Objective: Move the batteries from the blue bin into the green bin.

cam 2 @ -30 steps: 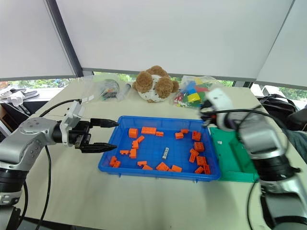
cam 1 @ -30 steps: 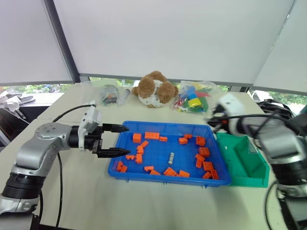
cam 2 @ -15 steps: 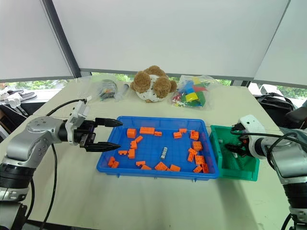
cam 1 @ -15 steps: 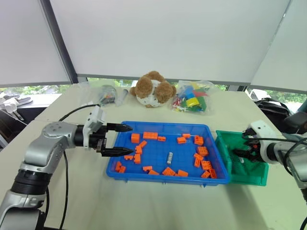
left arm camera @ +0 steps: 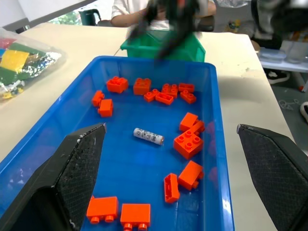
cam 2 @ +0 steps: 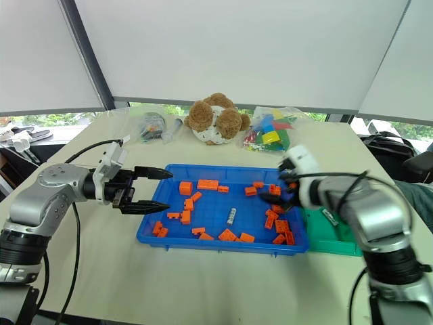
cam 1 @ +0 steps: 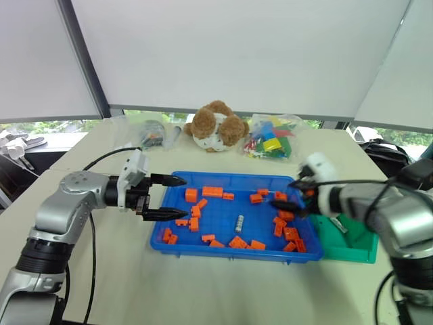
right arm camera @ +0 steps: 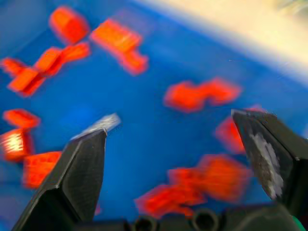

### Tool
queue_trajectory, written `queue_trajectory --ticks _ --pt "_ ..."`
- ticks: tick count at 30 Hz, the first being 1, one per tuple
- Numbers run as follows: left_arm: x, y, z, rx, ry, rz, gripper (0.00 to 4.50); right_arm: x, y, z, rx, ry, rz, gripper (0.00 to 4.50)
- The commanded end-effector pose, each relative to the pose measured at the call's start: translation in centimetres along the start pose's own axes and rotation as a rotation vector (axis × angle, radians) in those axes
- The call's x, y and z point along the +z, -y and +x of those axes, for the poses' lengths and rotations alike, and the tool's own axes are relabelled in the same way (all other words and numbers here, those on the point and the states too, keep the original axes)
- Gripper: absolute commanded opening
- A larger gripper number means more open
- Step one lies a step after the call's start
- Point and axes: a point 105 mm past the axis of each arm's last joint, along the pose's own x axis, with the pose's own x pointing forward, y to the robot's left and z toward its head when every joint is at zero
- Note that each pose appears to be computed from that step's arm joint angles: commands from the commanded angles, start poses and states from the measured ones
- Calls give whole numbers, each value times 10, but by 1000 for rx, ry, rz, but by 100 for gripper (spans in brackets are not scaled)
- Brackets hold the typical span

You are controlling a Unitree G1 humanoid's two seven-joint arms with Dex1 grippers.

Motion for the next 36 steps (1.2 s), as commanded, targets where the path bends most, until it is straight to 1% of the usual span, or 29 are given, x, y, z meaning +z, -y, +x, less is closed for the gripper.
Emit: queue_trajectory --ticks 1,3,10,15,20,26,29,30,31,32,36 --pt "11 0 -2 6 6 47 450 2 -10 9 -76 -4 27 448" --pt "10 1 -3 8 3 46 450 -1 -19 16 -73 -17 60 448" --pt "9 3 -3 15 -1 43 450 -9 -34 35 -98 -60 196 448" --pt "9 4 -2 19 0 41 450 -5 -42 46 -113 -66 244 448" --pt "8 5 -2 23 2 36 450 -8 -48 56 -124 -87 243 448" --pt "8 7 -3 27 3 31 450 -19 -54 66 -144 -138 110 448" --pt "9 7 -4 30 3 30 450 -25 -61 72 -121 -154 103 448" --pt "8 7 -4 30 3 30 450 -27 -61 73 -116 -159 112 396" --pt "8 7 -4 30 3 29 450 -28 -61 74 -115 -162 117 362" --pt "8 8 -4 31 2 29 450 -30 -61 75 -113 -164 118 314" --pt "8 7 -5 35 1 31 450 -31 -64 74 -101 -168 120 114"
